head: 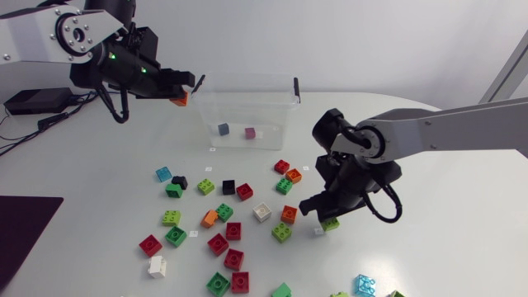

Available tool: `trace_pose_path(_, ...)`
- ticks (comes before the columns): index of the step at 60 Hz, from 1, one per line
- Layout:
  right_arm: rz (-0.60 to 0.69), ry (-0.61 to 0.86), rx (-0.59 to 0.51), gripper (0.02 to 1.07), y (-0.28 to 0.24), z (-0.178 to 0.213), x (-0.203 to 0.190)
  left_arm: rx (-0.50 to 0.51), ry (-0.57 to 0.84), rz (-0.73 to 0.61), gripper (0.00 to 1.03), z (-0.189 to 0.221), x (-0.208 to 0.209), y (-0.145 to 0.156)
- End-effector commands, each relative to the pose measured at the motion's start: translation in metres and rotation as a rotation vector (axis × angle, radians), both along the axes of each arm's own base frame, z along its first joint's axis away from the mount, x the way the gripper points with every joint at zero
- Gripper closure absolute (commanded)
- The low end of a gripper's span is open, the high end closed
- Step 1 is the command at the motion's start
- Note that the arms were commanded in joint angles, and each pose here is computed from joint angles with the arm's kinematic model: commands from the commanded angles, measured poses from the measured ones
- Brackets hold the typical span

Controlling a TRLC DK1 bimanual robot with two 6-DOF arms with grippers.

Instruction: Place the duplo bricks in the container

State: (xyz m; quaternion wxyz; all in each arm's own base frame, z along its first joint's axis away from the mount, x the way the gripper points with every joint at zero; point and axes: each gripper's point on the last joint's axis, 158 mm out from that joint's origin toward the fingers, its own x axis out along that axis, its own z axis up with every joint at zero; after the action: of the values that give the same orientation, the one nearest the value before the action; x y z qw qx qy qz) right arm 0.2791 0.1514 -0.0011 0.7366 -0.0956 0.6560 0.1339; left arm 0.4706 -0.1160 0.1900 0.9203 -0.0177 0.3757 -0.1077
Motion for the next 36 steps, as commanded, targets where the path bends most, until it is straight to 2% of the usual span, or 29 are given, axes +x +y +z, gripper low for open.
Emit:
trace_pose_path(1,0.013,-0.074,0.016,0.81,0.003,0.026,0.016,-0.029,-0.026,-0.002,0.82,0.005,0.02,-0.01)
trace_pose_path(18,0.049,-0.232,0.083,0.81,0.02,0.081,0.048,-0.046,-0.051,-0.038,0.82,-0.007,0.073,-0.039)
trace_pose_path(36,0.061,-0.32,0.134,0.81,0.036,0.104,0.073,-0.047,-0.106,-0.071,0.77,-0.003,0.116,-0.064)
